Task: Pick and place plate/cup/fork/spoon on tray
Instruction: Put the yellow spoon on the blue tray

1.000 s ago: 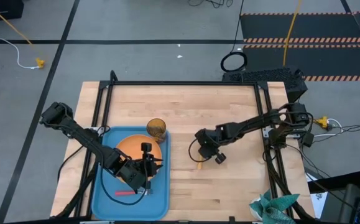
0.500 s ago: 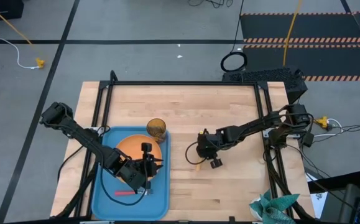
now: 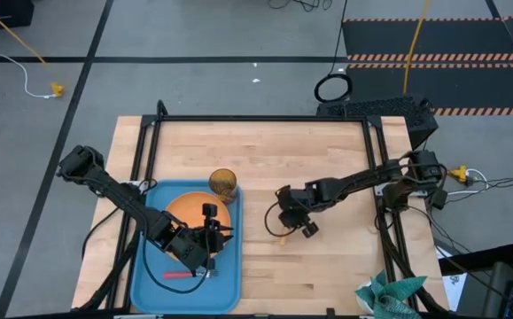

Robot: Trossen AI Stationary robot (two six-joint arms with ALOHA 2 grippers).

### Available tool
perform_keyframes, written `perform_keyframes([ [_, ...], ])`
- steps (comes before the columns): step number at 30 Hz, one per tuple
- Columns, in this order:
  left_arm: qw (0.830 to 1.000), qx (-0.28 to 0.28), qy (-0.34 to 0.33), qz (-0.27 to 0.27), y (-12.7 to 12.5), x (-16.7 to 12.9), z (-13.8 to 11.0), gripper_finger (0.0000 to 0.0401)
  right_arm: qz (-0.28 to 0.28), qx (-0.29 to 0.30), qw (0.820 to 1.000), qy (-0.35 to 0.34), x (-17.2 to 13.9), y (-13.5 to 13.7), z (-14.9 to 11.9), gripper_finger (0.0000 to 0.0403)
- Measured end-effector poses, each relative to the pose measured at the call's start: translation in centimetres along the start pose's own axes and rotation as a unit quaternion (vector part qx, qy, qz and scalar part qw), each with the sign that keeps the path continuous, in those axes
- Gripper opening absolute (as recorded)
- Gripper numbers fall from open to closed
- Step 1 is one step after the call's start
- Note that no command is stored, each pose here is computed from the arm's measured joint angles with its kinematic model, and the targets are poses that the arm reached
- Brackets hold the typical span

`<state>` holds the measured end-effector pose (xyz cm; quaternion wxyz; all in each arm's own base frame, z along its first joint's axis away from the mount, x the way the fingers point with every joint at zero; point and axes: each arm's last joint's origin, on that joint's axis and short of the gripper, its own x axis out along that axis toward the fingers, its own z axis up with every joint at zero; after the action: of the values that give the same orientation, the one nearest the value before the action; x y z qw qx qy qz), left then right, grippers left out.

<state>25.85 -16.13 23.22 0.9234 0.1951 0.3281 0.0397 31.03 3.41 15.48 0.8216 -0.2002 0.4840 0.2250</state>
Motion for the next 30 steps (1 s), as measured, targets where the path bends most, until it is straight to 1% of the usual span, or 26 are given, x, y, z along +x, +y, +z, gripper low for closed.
perform_keyframes([
  [4, 1.000, 0.000, 0.000, 0.000, 0.0, 0.0, 0.0, 0.0102, 0.025, 0.009, 1.000, 0.003, -0.1, -0.3, -0.5, 0.0157],
  [9, 1.000, -0.001, 0.000, 0.000, 0.0, 0.0, 0.0, 0.0102, 0.036, -0.038, 0.999, -0.003, -0.1, -0.3, -0.5, 0.0157],
  [18, 1.000, -0.006, 0.000, 0.001, 0.1, 0.0, 0.0, 0.0102, 0.035, -0.094, 0.995, -0.009, -0.1, -0.5, -0.6, 0.0157],
  [26, 1.000, -0.016, 0.002, 0.005, 0.4, 0.3, 0.0, 0.0102, 0.039, -0.106, 0.994, -0.004, -0.1, -0.4, -0.8, 0.0157],
  [30, 1.000, -0.016, 0.002, 0.005, 0.4, 0.3, 0.0, 0.0102, 0.042, -0.105, 0.994, 0.000, 0.4, 0.0, -1.6, 0.0157],
])
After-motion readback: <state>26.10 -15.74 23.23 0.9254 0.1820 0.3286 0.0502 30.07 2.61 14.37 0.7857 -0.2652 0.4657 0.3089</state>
